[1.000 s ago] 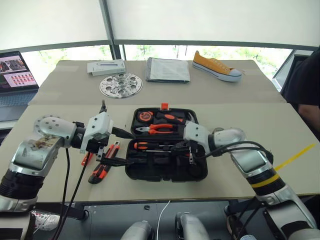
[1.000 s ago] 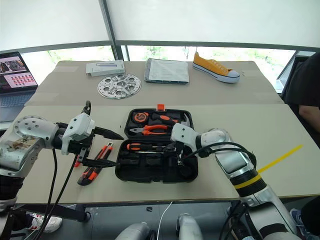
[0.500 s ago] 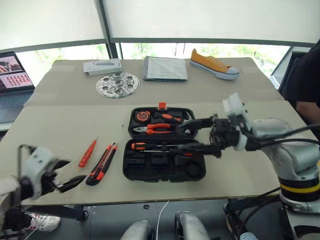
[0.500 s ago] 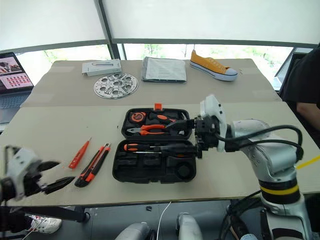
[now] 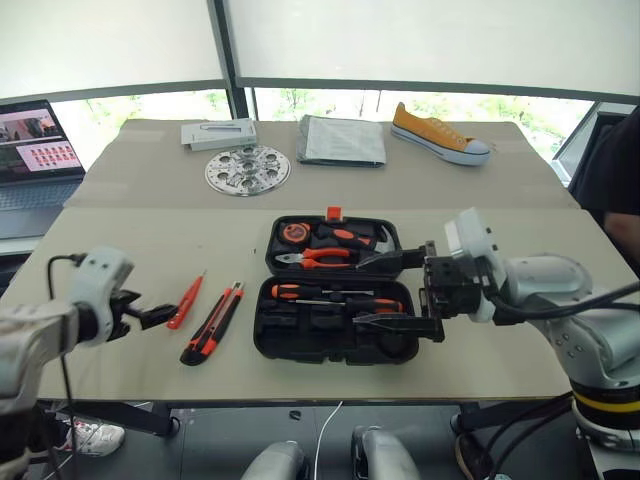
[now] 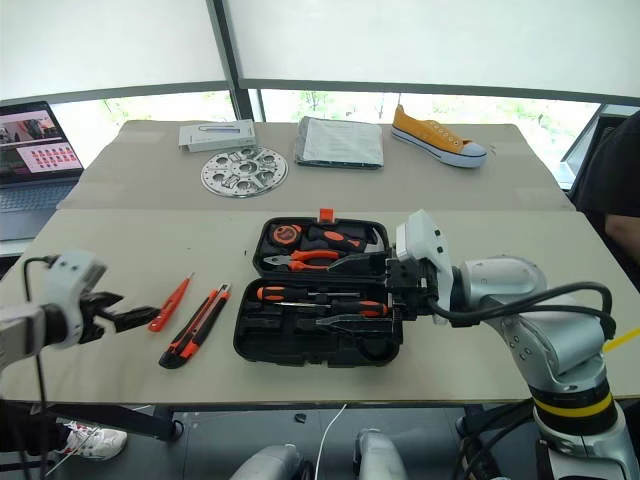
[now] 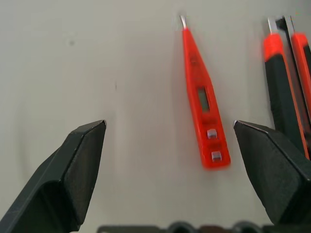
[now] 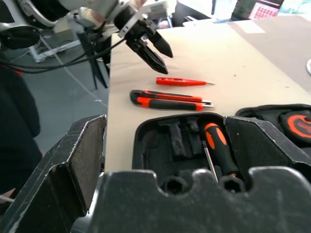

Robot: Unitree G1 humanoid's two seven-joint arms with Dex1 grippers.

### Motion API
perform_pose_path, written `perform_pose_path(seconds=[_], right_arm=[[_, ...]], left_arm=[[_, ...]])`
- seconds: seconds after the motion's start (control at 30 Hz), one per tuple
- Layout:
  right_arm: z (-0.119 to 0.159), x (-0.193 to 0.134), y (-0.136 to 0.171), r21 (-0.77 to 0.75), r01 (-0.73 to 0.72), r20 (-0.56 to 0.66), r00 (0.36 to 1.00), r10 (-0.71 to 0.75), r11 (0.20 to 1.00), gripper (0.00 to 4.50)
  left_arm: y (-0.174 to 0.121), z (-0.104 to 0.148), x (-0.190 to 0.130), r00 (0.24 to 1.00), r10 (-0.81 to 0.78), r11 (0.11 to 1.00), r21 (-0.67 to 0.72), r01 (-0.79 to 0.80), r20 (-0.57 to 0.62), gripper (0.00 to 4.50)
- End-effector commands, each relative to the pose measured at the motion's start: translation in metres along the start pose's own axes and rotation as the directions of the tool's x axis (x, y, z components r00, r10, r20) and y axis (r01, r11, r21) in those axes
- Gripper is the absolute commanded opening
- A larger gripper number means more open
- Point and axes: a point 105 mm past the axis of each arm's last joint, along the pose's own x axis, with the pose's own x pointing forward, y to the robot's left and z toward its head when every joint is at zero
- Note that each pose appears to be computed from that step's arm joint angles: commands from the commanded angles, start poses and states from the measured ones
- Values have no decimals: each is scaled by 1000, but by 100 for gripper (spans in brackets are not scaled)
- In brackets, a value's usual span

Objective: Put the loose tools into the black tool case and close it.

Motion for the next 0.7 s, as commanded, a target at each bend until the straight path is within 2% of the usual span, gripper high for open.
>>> perform_pose_path(seconds=[0.03, 0.13, 0.23, 0.27, 0.43, 0.53, 0.63, 0.7], right_arm=[[9, 0, 7, -55, 8, 15, 1000, -7, 998, 448], [8, 0, 10, -56, 15, 10, 1000, -14, 998, 448], [8, 0, 10, -58, 24, 9, 1000, -24, 998, 450], [9, 0, 10, -57, 27, 10, 1000, -26, 998, 450], [8, -3, 9, -56, 42, 3, 999, -42, 998, 450], [6, -5, 7, -60, 54, -12, 998, -55, 997, 450], [1, -10, 6, -38, 67, -47, 997, -68, 997, 450], [-4, -13, 6, -18, 69, -79, 994, -70, 997, 450]], left_arm=[[3, -2, 16, 999, 17, 999, 29, -15, -51, 450], [-4, -4, 28, 996, -23, 1000, 18, 25, -87, 450], [-7, -7, 34, 993, -39, 999, 24, 42, -108, 382], [-9, -7, 34, 993, -46, 999, 23, 49, -112, 335], [-10, -12, 34, 989, -58, 998, 25, 62, -135, 159], [-10, -4, 31, 992, -73, 996, 40, 78, -102, 50], [-24, 29, 22, 984, -177, 971, 165, 173, 8, 43], [-42, 56, 13, 953, -289, 915, 318, 247, 91, 43]])
